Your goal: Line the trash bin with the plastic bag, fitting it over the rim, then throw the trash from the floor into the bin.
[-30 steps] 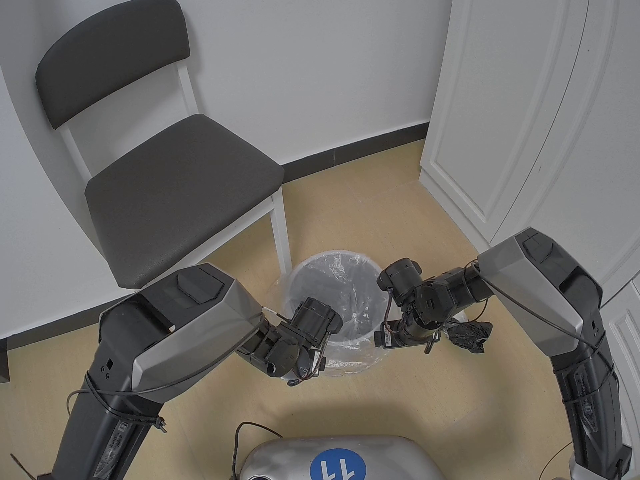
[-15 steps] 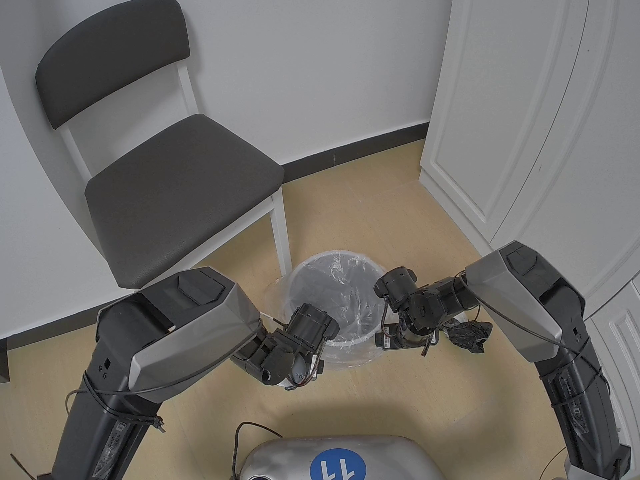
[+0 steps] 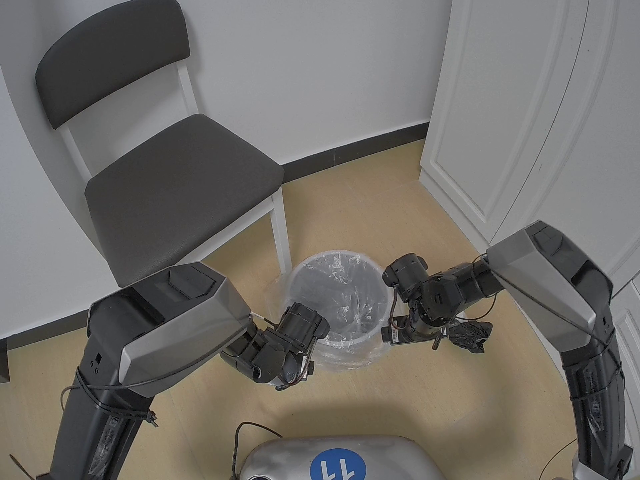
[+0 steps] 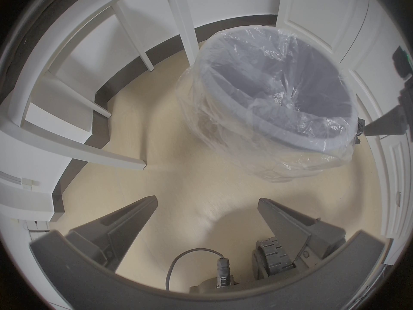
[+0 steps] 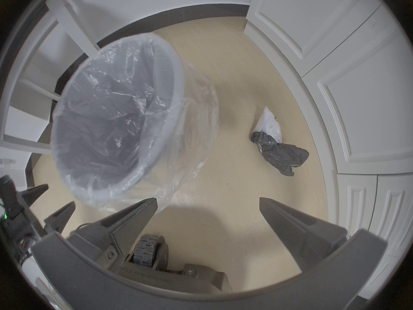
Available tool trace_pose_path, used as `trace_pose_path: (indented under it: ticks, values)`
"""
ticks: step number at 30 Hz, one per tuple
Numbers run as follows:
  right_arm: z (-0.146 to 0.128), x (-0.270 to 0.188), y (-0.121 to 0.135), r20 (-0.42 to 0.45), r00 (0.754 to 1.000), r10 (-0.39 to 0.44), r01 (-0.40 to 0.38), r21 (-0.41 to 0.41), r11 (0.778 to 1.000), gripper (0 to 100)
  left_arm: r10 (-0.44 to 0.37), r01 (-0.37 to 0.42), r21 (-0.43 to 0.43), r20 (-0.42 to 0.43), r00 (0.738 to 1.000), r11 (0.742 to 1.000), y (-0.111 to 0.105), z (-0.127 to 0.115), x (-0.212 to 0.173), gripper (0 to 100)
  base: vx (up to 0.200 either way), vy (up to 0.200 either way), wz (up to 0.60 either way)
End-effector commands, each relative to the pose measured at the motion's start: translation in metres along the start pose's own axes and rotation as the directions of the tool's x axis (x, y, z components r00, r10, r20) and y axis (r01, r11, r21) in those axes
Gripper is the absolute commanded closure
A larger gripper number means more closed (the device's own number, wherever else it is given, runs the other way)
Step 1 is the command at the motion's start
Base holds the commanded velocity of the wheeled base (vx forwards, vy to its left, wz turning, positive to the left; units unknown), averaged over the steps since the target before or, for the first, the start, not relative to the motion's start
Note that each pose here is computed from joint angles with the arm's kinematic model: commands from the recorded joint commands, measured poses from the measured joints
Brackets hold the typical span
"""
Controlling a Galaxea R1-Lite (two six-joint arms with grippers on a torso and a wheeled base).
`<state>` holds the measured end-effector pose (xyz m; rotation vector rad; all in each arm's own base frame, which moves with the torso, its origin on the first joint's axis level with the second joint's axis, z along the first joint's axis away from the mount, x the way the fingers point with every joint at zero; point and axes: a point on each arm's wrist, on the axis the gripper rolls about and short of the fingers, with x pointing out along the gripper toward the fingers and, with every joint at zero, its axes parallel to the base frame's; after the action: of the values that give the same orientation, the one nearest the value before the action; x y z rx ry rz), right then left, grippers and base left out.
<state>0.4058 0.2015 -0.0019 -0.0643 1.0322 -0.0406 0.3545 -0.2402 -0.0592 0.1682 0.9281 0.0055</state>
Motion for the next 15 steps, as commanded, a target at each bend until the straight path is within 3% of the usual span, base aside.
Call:
trace_pose_path:
  ticks: [1, 15]
  values:
    - [0.006, -0.030, -0.006, 0.031, 0.999, 0.026, -0.026, -0.011, 1.000, 0, 0.002, -0.002, -0.007, 0.004, 1.000, 1.000, 0.006, 0.002, -0.006, 0, 0.000, 0.000, 0.00]
    - [0.009, -0.054, -0.016, 0.051, 0.998, 0.043, -0.043, -0.009, 0.999, 0, -0.037, 0.039, -0.024, 0.078, 0.996, 0.999, 0.027, 0.000, -0.075, 0, 0.000, 0.000, 0.00]
